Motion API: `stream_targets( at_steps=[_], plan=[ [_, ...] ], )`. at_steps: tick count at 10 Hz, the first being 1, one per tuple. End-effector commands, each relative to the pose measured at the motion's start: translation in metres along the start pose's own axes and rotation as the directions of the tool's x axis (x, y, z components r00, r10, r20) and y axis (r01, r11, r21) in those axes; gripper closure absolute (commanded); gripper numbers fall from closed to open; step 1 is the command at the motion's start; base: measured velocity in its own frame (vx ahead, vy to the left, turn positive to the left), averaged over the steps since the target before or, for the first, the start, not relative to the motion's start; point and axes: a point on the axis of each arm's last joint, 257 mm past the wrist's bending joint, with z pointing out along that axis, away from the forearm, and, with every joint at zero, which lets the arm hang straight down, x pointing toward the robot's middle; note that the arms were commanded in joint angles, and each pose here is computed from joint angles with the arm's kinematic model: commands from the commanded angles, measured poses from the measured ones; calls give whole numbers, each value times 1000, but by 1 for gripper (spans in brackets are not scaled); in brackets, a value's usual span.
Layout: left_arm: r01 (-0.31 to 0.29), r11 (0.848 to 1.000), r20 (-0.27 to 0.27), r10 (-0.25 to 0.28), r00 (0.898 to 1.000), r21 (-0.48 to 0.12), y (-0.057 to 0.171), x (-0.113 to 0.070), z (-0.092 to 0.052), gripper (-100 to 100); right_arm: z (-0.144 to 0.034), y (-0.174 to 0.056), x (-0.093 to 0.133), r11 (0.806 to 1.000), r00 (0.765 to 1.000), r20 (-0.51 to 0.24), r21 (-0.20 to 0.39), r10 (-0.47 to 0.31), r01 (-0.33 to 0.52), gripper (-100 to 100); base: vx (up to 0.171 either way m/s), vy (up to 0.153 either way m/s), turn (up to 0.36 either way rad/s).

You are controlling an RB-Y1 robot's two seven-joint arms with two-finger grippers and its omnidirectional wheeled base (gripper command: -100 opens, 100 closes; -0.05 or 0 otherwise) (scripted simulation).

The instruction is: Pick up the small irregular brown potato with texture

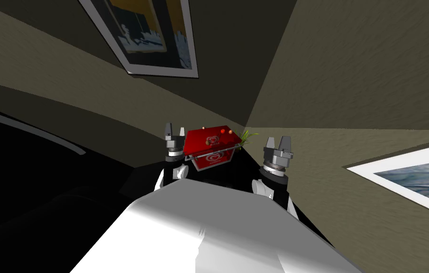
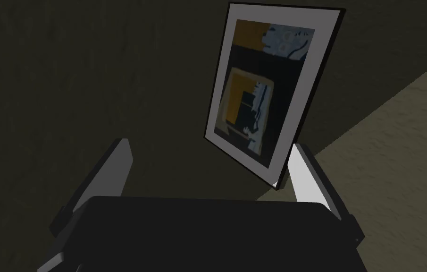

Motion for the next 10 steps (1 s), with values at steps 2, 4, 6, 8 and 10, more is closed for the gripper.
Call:
stream_targets(
  at_steps=[2,4,6,8,10],
  plan=[
    [-11,1000,-52,11,999,-12,6,9,-1,-100,0,0,0,1000,1000,0,0,0,0,0,4,4,-2],
    [-24,999,-105,21,994,-31,15,18,-2,-100,0,0,0,1000,1000,0,0,0,0,0,14,10,-10],
    [-40,997,-161,30,987,-59,28,28,-5,-100,0,0,0,1000,1000,0,0,0,0,0,22,10,-16],
    [-61,994,-216,40,976,-94,45,38,-10,-100,0,0,0,1000,1000,0,0,0,0,0,30,10,-22],
    [-89,987,-271,49,961,-136,66,48,-17,-100,0,0,0,1000,1000,0,0,0,0,0,31,13,-26]
  ],
)
